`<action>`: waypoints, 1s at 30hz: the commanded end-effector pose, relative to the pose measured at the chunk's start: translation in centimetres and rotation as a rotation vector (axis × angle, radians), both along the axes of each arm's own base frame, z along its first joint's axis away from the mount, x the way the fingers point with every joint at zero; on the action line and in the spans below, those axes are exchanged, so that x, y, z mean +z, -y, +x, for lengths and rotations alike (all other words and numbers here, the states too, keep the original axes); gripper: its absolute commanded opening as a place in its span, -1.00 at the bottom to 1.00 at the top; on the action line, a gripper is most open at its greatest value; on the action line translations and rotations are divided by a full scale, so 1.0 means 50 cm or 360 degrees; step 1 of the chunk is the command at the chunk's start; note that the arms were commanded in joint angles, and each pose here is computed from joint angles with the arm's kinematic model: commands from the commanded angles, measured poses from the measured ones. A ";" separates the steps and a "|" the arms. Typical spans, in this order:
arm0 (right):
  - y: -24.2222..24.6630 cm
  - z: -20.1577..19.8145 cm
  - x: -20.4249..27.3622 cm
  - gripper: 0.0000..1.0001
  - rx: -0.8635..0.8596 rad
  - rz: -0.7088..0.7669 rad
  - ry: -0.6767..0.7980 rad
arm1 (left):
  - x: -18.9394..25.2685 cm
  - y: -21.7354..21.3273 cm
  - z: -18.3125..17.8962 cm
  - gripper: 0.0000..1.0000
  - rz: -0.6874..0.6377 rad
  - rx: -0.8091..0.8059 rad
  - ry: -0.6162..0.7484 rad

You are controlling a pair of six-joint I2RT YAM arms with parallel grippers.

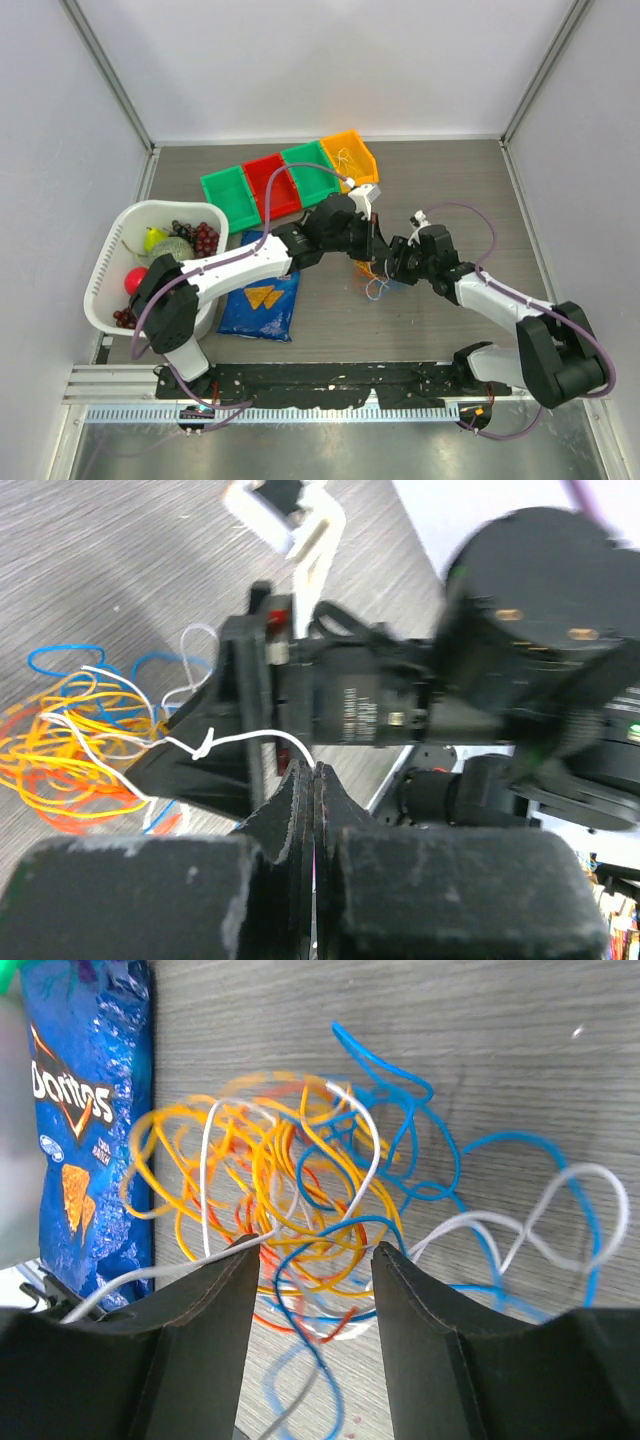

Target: Untangle the cables

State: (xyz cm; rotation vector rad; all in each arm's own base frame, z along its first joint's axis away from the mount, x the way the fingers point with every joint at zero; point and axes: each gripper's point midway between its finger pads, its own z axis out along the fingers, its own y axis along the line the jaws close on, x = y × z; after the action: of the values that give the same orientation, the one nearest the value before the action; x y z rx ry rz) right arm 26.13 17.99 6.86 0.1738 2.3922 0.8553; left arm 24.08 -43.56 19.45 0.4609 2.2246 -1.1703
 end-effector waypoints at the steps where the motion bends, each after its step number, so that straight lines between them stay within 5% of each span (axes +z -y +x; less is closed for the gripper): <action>1: -0.027 0.004 -0.001 0.08 0.0044 0.0140 0.0019 | 0.117 0.020 -0.028 -1.00 -0.0246 -0.0131 0.0118; 10: 0.009 0.007 -0.052 -0.04 -0.0093 -0.0021 -0.0081 | 0.273 -0.026 -0.069 -1.00 -0.0401 -0.0228 0.0370; 20: 0.023 0.018 -0.065 -0.05 -0.0165 -0.0076 -0.0093 | 0.571 -0.205 -0.179 -1.00 -0.0662 -0.0276 0.1233; 30: 0.041 0.023 -0.084 -0.03 -0.0240 -0.0147 -0.0128 | 0.715 -0.287 -0.236 -1.00 -0.0851 -0.0228 0.1383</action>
State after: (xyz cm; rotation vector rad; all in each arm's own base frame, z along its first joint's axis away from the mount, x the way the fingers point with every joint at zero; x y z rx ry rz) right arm 26.10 17.00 2.86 0.3165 2.4710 0.7717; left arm 12.62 -29.69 53.80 0.7261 1.1525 -1.2632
